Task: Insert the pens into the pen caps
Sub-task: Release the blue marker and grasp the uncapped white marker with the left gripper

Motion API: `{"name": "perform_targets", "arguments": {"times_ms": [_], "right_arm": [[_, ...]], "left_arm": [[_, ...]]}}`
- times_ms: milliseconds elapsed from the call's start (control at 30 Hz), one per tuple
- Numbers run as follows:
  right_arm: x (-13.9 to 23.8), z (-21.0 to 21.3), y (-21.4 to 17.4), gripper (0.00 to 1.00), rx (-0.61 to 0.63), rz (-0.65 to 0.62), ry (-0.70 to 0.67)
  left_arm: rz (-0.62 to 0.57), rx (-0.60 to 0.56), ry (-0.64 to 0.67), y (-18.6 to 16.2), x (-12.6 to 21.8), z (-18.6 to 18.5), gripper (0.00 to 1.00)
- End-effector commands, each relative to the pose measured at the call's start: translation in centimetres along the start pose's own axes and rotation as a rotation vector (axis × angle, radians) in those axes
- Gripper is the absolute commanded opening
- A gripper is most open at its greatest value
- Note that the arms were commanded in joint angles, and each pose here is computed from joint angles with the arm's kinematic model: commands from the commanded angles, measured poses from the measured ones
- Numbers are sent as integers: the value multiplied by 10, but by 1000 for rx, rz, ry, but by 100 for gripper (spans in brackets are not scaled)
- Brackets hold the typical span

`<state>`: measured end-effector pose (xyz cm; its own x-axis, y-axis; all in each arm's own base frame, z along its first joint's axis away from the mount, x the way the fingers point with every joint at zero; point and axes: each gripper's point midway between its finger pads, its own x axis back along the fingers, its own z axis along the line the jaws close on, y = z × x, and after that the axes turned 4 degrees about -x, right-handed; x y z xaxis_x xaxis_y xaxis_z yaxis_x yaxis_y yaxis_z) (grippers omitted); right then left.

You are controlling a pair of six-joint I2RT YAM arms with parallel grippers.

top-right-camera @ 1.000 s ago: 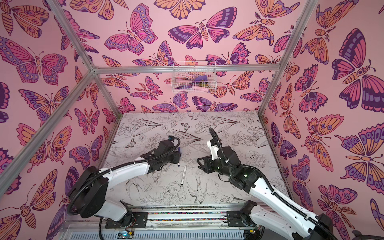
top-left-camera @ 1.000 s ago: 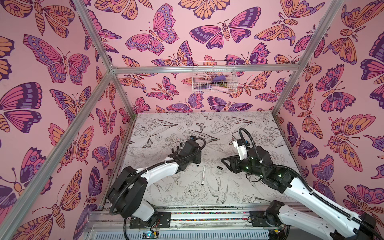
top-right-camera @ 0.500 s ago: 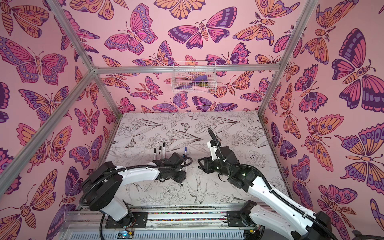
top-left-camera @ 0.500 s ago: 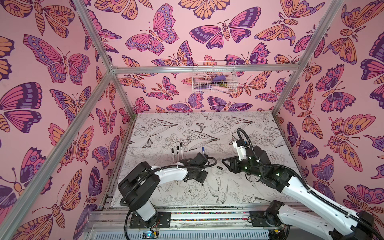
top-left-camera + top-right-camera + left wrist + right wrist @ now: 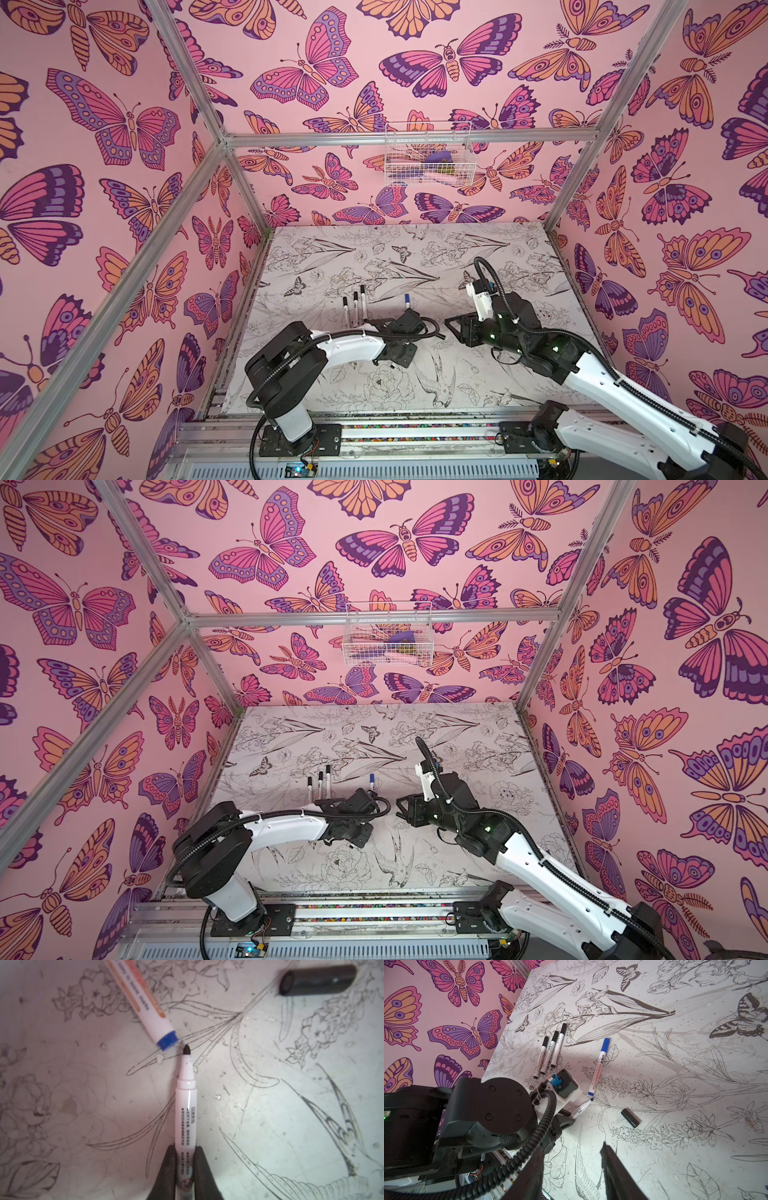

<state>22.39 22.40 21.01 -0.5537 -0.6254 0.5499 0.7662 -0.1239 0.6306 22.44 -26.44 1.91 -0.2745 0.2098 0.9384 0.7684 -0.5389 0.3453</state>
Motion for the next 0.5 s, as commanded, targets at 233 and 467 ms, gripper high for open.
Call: {"name": "perform_targets", "arguments": {"times_ms": [233,467], "right_arm": [[-5,-4,-6,48,-22,36,-12],[-18,16,-10,48,-53,84,92]], "left_arm": [[-187,-84,-274,26,67,-32,0],[-388,-165,-411,52,120,-53,0]]}}
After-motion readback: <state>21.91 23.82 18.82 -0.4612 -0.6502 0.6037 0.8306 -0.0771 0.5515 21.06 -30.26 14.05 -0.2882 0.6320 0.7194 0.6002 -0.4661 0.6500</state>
